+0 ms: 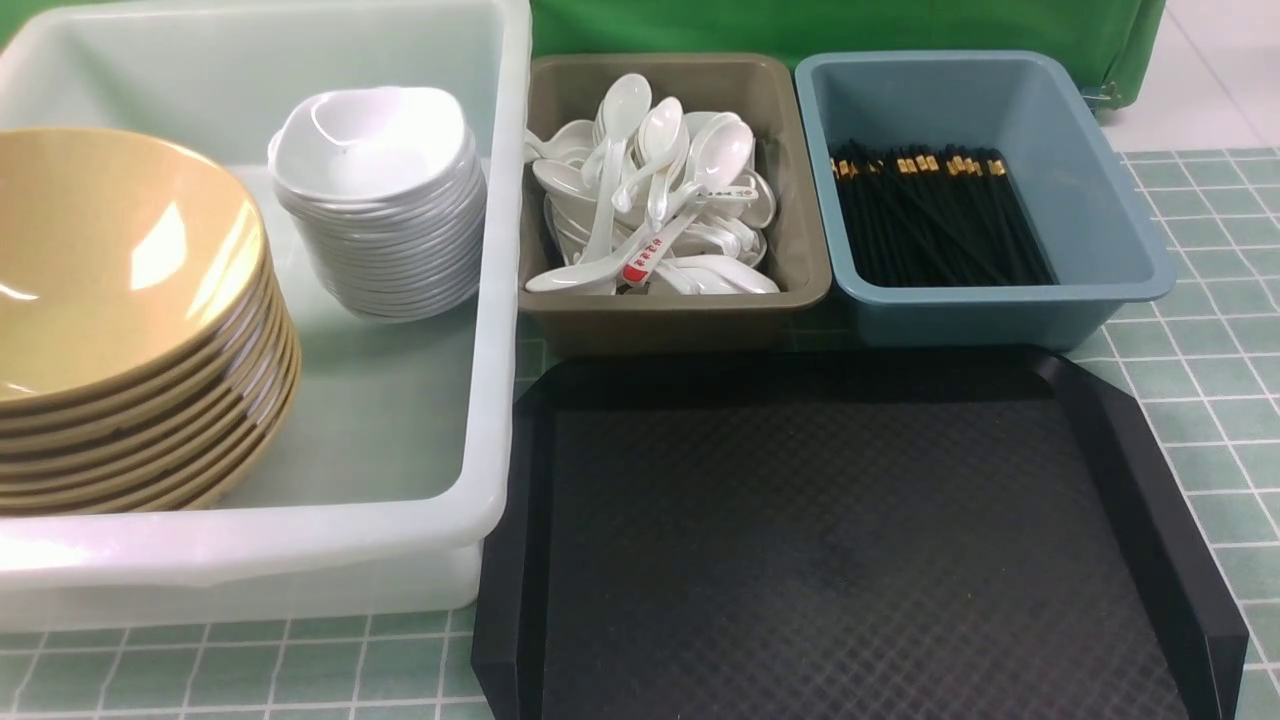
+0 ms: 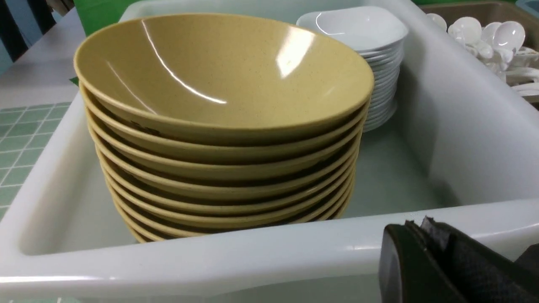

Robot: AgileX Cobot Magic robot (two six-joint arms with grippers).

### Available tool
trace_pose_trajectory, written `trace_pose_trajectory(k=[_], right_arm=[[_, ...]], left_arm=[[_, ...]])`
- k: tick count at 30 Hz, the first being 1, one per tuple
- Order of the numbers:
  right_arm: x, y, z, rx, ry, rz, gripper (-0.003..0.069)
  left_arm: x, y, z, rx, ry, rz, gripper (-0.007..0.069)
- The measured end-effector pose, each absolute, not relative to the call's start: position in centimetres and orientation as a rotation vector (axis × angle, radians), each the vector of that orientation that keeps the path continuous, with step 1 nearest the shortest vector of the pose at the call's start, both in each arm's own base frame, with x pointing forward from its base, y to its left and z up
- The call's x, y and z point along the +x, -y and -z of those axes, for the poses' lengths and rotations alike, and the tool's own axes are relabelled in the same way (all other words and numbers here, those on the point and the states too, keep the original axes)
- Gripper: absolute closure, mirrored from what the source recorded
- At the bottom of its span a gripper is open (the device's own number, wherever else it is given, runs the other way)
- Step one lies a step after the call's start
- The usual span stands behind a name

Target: On blue table put chopsticks spoon bowls plates into blue grey white boxes.

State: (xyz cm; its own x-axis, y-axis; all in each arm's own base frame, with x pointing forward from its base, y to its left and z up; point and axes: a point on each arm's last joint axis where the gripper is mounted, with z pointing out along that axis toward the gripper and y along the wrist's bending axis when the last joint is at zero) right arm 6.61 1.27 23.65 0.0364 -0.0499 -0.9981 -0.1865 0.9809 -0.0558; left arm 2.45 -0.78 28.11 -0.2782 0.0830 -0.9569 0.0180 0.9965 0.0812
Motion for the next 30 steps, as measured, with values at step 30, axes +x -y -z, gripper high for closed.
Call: trace_pose_trajectory(k=[30], right_arm=[[5.4, 0.5, -17.7, 0.108, -1.805, 0.019, 0.0604]], left_arm=[[2.5, 0.8, -27.8, 0.074, -1.871, -0.06, 0.0638]])
